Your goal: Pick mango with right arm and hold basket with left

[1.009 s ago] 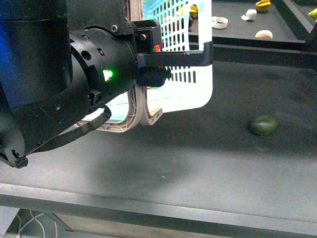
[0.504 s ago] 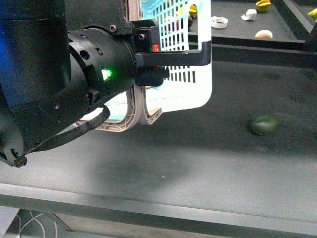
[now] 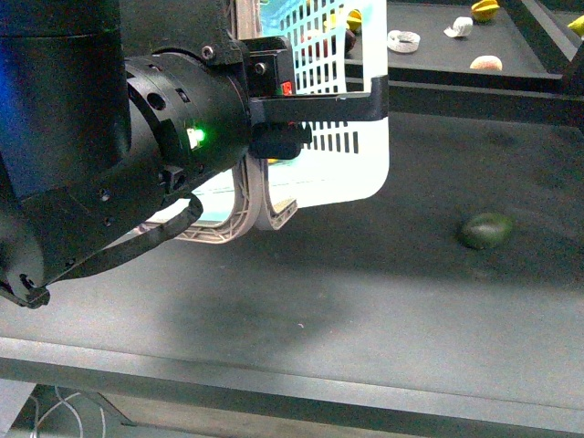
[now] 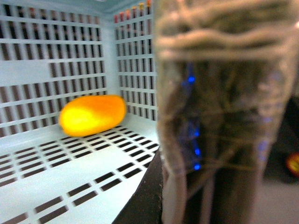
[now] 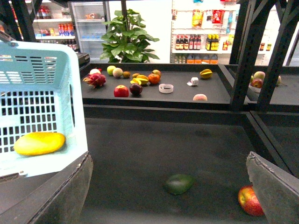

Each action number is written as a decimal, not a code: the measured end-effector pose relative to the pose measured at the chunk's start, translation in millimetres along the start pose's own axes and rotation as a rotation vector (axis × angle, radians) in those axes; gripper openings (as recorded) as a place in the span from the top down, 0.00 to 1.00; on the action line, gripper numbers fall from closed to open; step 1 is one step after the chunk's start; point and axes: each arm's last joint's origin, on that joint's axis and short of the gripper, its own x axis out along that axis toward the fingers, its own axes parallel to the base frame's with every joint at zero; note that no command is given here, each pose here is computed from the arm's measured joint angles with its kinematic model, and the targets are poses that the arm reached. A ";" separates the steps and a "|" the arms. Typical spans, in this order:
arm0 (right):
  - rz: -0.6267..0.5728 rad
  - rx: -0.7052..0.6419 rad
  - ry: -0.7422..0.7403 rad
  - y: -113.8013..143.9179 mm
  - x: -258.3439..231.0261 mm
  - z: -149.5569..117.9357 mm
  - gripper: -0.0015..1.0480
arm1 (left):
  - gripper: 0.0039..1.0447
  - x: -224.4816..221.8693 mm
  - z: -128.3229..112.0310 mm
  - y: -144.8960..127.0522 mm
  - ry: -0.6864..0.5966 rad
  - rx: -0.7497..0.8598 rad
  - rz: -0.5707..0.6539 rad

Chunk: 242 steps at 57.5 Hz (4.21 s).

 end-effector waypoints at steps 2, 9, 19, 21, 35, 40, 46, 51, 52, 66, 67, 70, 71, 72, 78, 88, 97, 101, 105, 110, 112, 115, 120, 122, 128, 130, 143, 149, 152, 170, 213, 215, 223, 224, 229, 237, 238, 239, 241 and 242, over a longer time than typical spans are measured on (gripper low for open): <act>0.001 -0.001 0.000 0.0 0.0 0.0 0.08 | 0.96 2.7 2.7 -2.4 0.002 -0.034 0.057; 0.000 -0.001 0.000 0.0 0.0 0.0 0.08 | 0.96 15.4 7.8 -5.3 0.010 -0.166 0.161; 0.000 -0.001 0.000 0.0 0.0 0.0 0.08 | 0.96 43.6 18.1 2.5 -0.020 -0.367 0.227; 0.000 -0.001 0.000 0.0 0.0 0.0 0.08 | 0.96 50.3 20.6 4.5 -0.025 -0.408 0.236; 0.000 -0.001 0.000 0.0 0.0 0.0 0.08 | 0.96 110.5 37.9 25.7 -0.037 -0.724 0.301; -0.001 -0.001 0.000 0.0 0.0 0.0 0.08 | 0.96 138.7 43.6 33.2 -0.080 -0.873 0.322; 0.000 -0.001 0.000 0.0 0.0 0.0 0.08 | 0.96 165.2 44.1 46.6 -0.147 -0.984 0.363; 0.000 -0.001 0.000 0.0 0.0 0.0 0.08 | 0.96 182.5 41.5 61.2 -0.186 -1.049 0.420; 0.000 -0.001 0.000 0.0 0.0 0.0 0.08 | 0.96 184.7 41.0 63.2 -0.188 -1.051 0.427; 0.000 -0.001 0.000 0.0 0.0 0.0 0.08 | 0.96 223.2 33.8 100.6 -0.254 -1.199 0.482; 0.000 -0.001 0.000 0.0 0.0 0.0 0.08 | 0.96 225.6 32.5 102.2 -0.248 -1.203 0.483; 0.000 -0.001 0.000 0.0 0.0 0.0 0.08 | 0.96 229.9 29.7 104.6 -0.227 -1.212 0.486; 0.000 -0.001 0.000 0.0 0.0 0.0 0.08 | 0.96 231.0 28.7 105.2 -0.223 -1.214 0.487; 0.000 -0.001 0.000 0.0 0.0 0.0 0.08 | 0.96 232.7 27.6 106.0 -0.217 -1.217 0.487; 0.000 -0.001 0.000 0.0 0.0 0.0 0.08 | 0.74 240.1 27.9 107.5 -0.190 -1.211 0.502; 0.000 -0.001 0.000 0.0 0.0 0.0 0.08 | 0.43 240.1 28.4 108.2 -0.165 -1.190 0.528; 0.000 -0.001 0.000 0.0 0.0 0.0 0.08 | 0.13 226.9 20.0 112.1 -0.150 -1.146 0.549; 0.000 -0.001 0.000 0.0 0.0 0.0 0.08 | 0.06 213.7 26.3 111.7 -0.162 -1.116 0.547; 0.000 -0.001 0.000 0.0 0.0 0.0 0.08 | 0.08 197.9 38.4 110.3 -0.189 -1.088 0.538; 0.000 -0.001 0.000 0.0 0.0 0.0 0.08 | 0.08 171.9 56.6 108.2 -0.233 -1.057 0.518; 0.000 -0.001 0.000 0.0 0.0 0.0 0.08 | 0.08 159.2 63.6 107.1 -0.244 -1.045 0.507; 0.000 -0.001 0.000 0.0 0.0 0.0 0.08 | 0.08 139.9 71.1 104.4 -0.260 -1.015 0.495; 0.000 -0.001 0.000 0.0 0.0 0.0 0.08 | 0.08 110.8 76.8 101.4 -0.270 -0.961 0.494; 0.000 -0.001 0.000 0.0 0.0 0.0 0.08 | 0.08 97.9 77.6 99.8 -0.273 -0.924 0.499; 0.000 -0.001 0.000 0.0 0.0 0.0 0.08 | 0.08 60.1 77.0 94.1 -0.274 -0.859 0.500; 0.000 -0.001 0.000 0.0 0.0 0.0 0.08 | 0.08 48.0 75.9 91.9 -0.269 -0.843 0.503; -0.001 0.000 -0.001 0.0 -0.1 0.1 0.08 | 0.08 -47.1 62.6 78.7 -0.302 -0.789 0.585; 0.000 -0.001 -0.001 0.0 -0.1 0.1 0.08 | 0.08 -88.2 46.5 98.1 -0.329 -0.834 0.693; 0.000 -0.001 -0.001 0.0 -0.1 0.1 0.08 | 0.08 -98.3 41.8 103.9 -0.348 -0.855 0.722; 0.000 -0.001 -0.002 0.0 -0.1 0.1 0.08 | 0.13 -99.4 39.7 109.8 -0.296 -0.874 0.593; 0.000 -0.001 -0.001 0.0 -0.1 0.1 0.08 | 0.98 -172.3 15.2 146.9 -0.251 0.179 0.119; 0.000 -0.001 -0.001 0.0 -0.1 0.1 0.08 | 0.98 -173.9 15.2 146.8 -0.250 0.179 0.120; -0.001 -0.001 -0.001 0.0 -0.1 0.1 0.08 | 0.98 -180.6 15.9 145.7 -0.260 0.182 0.119; -0.001 -0.001 -0.001 0.0 -0.1 0.1 0.08 | 0.98 -181.4 15.8 145.6 -0.260 0.182 0.118; 0.000 -0.001 -0.001 0.0 -0.1 0.1 0.08 | 0.98 -185.2 15.5 145.1 -0.262 0.183 0.119; -0.001 -0.001 -0.001 0.0 -0.1 0.1 0.08 | 0.98 -190.7 14.7 144.4 -0.264 0.183 0.118; -0.001 -0.001 -0.001 0.0 -0.1 0.1 0.08 | 0.98 -191.2 14.6 144.4 -0.264 0.183 0.118; 0.000 -0.001 -0.001 0.0 -0.1 0.1 0.08 | 0.98 -191.7 14.5 144.3 -0.265 0.183 0.118; 0.000 -0.001 -0.001 0.0 -0.1 0.1 0.08 | 0.98 -192.7 14.3 144.2 -0.265 0.183 0.118; 0.000 -0.001 -0.001 0.0 -0.1 0.1 0.08 | 0.98 -193.1 14.1 144.2 -0.265 0.183 0.118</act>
